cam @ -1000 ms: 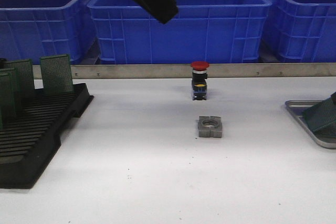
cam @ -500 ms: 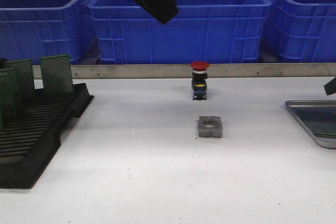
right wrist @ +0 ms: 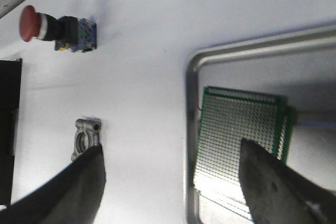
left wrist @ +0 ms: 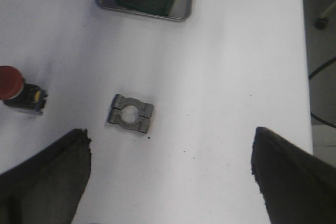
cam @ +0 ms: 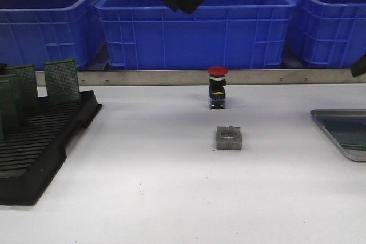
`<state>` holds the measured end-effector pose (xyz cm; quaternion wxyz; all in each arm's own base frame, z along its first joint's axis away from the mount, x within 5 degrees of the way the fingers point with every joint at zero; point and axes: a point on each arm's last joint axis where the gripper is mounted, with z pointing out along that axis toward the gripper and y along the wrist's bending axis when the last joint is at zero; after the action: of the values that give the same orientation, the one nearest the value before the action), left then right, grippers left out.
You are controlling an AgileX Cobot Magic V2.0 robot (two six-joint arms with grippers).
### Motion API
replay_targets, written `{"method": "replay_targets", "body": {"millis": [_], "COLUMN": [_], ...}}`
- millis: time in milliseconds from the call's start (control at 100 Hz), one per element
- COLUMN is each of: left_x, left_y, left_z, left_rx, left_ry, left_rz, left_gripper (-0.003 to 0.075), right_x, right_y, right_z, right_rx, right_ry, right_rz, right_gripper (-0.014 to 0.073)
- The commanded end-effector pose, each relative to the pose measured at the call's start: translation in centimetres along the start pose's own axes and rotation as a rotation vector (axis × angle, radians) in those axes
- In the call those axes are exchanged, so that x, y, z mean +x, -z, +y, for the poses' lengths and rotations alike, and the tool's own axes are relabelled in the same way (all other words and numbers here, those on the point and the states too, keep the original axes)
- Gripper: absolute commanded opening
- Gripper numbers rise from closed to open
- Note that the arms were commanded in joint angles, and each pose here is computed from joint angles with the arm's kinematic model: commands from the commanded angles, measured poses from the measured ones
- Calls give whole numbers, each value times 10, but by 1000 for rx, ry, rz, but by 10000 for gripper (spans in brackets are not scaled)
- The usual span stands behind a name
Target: Place circuit board on tray
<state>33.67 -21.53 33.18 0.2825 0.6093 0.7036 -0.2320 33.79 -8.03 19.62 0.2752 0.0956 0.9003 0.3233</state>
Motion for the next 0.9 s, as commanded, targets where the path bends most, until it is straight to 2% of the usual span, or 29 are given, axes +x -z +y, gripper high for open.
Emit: {"method": "replay_targets", "body": {"millis": [0, 180, 270, 400, 540, 690, 790, 890], "left_x": [-22, -16, -8, 11, 33, 59, 79, 100], "left_y": [43, 94, 123, 156, 177, 193, 194, 185], "left_z": [-8, 1, -4, -19, -48, -84, -111, -135], "left_rx": [-124, -304, -408, -578, -780, -1022, -1105, -1107], "left_ry": [26, 146, 185, 240, 274, 325, 344, 382], "left_rz": [-123, -219, -288, -366, -441, -578, -618, -636], "left_gripper": [587, 586, 586, 586, 586, 586, 586, 586], "right_x": [-13, -7, 4, 25, 49, 75, 94, 114], "right_y": [24, 46, 57, 69, 84, 103, 118, 131], "right_z": [45, 118, 150, 180, 188, 181, 175, 168], "right_rx": [-14, 34, 52, 86, 142, 207, 231, 248], "right_ry": [121, 355, 459, 579, 632, 654, 656, 654], "right_rz": [-103, -239, -313, -408, -528, -639, -703, -768], "right_gripper": [553, 553, 553, 553, 553, 553, 553, 553]}}
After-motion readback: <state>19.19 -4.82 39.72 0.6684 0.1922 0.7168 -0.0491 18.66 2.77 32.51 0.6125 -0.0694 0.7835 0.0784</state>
